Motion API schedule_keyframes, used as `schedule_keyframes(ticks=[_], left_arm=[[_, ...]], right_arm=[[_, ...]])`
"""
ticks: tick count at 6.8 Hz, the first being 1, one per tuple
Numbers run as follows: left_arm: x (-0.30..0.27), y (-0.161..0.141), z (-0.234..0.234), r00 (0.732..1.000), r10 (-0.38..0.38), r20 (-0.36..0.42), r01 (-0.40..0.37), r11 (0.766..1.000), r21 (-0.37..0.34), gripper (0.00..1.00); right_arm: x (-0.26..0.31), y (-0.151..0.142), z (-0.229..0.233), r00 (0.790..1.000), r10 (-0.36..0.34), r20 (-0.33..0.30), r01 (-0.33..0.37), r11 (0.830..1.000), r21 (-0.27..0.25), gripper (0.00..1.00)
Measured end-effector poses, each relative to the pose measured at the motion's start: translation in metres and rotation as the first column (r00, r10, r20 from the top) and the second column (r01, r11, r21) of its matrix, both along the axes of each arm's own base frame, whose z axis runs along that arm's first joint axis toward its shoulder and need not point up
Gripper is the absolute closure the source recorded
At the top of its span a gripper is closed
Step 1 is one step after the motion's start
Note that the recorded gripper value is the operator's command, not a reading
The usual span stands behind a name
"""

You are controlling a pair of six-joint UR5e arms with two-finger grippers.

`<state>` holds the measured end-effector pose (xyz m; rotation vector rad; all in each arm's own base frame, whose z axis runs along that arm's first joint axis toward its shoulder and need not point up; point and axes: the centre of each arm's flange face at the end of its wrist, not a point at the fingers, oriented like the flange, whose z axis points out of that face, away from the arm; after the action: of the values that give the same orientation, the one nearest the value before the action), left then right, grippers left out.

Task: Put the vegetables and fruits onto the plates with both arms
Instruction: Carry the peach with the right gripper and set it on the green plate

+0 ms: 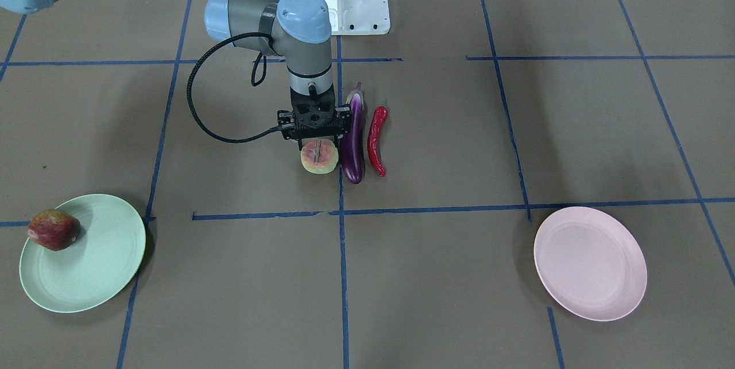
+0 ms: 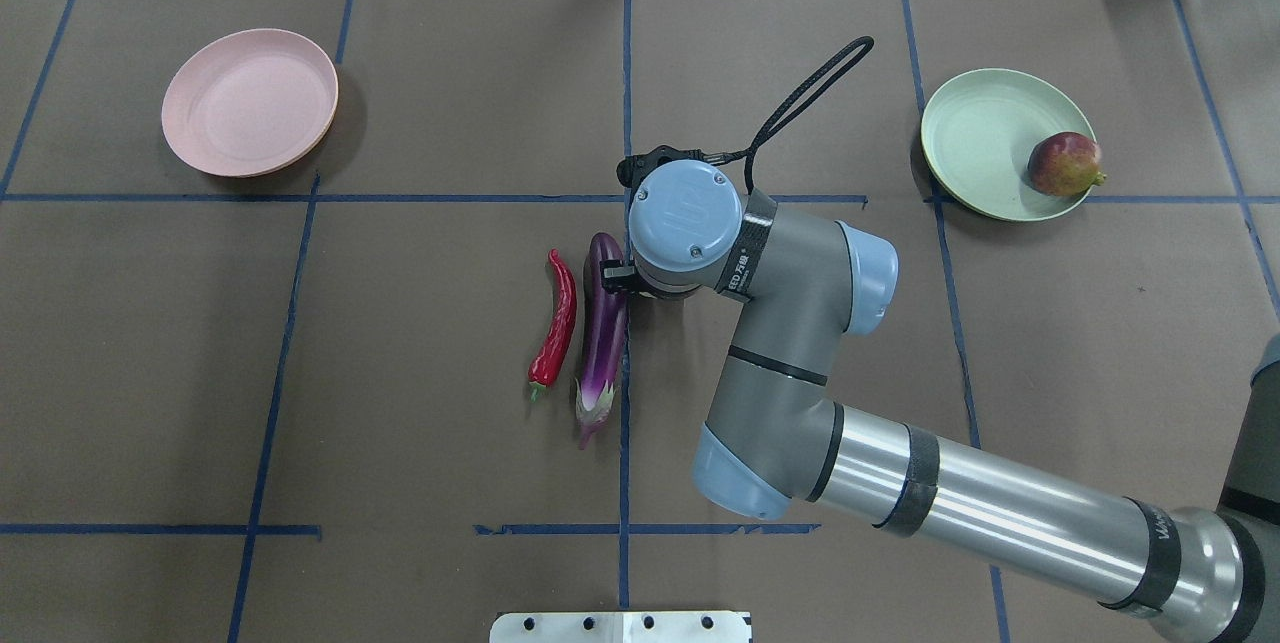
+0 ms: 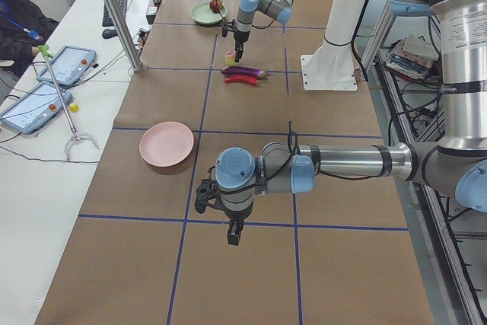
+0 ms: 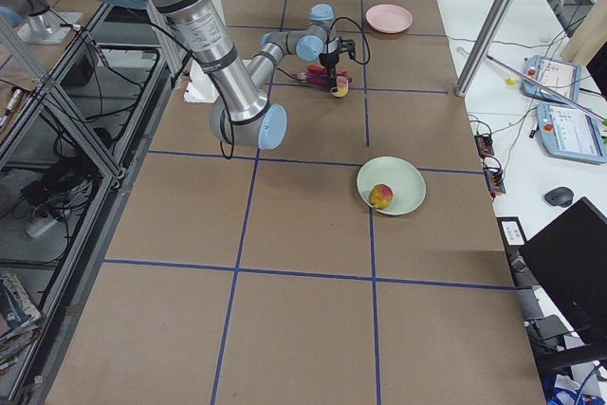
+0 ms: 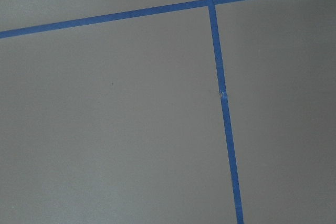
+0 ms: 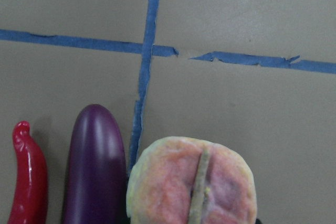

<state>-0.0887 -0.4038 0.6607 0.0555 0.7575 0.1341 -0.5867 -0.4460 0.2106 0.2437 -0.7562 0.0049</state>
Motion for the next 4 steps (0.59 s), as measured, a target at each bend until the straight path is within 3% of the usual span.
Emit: schedule_keyframes(ticks=[2, 4], left_arm=[[0.0, 0.0, 0.0, 1.0, 0.001, 0.0, -0.001, 1.0, 0.0, 0.0], [0.001, 0.0, 0.0, 1.0, 0.001, 0.0, -0.001, 1.0, 0.0, 0.0]], right_arm=[[0.042, -0.048, 0.001, 1.0, 0.024, 0.002, -0.024, 1.0, 0.011, 1.0], [0.135, -0.123, 0.047, 0.998, -0.051, -0.041, 0.053, 0.997, 0.052, 1.0]])
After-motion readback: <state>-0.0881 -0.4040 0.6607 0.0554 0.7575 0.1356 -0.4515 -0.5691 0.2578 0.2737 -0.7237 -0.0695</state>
